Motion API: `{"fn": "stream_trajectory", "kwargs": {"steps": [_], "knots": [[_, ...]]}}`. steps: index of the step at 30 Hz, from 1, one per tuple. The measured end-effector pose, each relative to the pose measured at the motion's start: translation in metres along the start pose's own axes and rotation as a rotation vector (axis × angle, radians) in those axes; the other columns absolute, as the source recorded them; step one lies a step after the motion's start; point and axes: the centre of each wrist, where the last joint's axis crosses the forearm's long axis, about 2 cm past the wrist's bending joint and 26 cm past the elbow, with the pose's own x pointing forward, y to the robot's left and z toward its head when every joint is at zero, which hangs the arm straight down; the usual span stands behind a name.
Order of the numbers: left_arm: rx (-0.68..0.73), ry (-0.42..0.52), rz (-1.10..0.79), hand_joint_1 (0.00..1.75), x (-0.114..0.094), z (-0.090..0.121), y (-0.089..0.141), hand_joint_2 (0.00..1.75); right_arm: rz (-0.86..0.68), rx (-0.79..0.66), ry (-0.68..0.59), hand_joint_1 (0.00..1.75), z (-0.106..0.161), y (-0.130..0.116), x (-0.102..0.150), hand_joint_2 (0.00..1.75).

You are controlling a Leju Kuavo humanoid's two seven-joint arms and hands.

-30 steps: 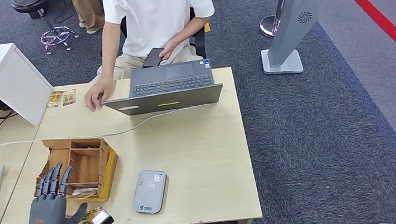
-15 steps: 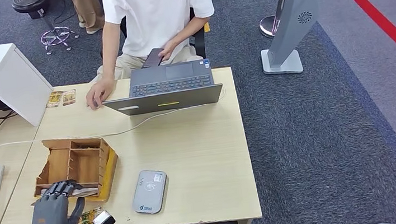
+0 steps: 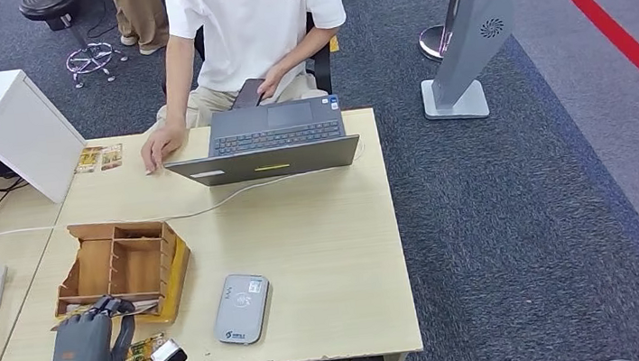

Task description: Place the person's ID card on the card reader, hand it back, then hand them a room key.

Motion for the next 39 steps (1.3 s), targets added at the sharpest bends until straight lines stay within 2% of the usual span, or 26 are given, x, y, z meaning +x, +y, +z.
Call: {"fn": "stream_trajectory", "kwargs": {"steps": [11, 15, 20, 23, 27, 30, 33, 36, 39], "knots": [[0.098, -0.051, -0.025, 1.75, 0.019, -0.011, 0.030, 1.75, -0.016, -0.011, 0.009, 0.00, 0.000, 0.000, 0.000, 1.75], [0.118, -0.157, -0.054, 1.75, 0.034, -0.015, 0.051, 1.75, -0.040, -0.023, 0.016, 0.00, 0.000, 0.001, 0.000, 1.75], [0.160, -0.337, -0.022, 1.75, 0.067, -0.037, 0.092, 1.75, -0.081, -0.031, 0.020, 0.00, 0.000, 0.001, -0.001, 1.75], [0.258, -0.380, 0.002, 1.75, 0.083, -0.068, 0.119, 1.75, -0.069, -0.026, 0.014, 0.00, 0.000, 0.001, -0.001, 1.75], [0.419, -0.320, -0.058, 1.75, 0.085, -0.140, 0.153, 1.75, -0.012, -0.001, -0.010, 0.00, 0.000, 0.001, 0.002, 1.75], [0.499, -0.260, -0.150, 1.75, 0.071, -0.195, 0.165, 1.75, 0.025, 0.015, -0.030, 0.00, 0.000, 0.000, 0.005, 1.75], [0.514, -0.188, -0.231, 1.75, 0.049, -0.237, 0.171, 1.75, 0.046, 0.024, -0.043, 0.00, 0.000, 0.000, 0.006, 1.75], [0.466, -0.104, -0.278, 1.75, 0.031, -0.266, 0.173, 1.75, 0.046, 0.031, -0.044, 0.00, 0.000, 0.000, 0.006, 1.75], [0.410, -0.039, -0.284, 1.75, 0.022, -0.284, 0.171, 1.75, 0.035, 0.035, -0.041, 0.00, 0.000, 0.000, 0.006, 1.75]]}}
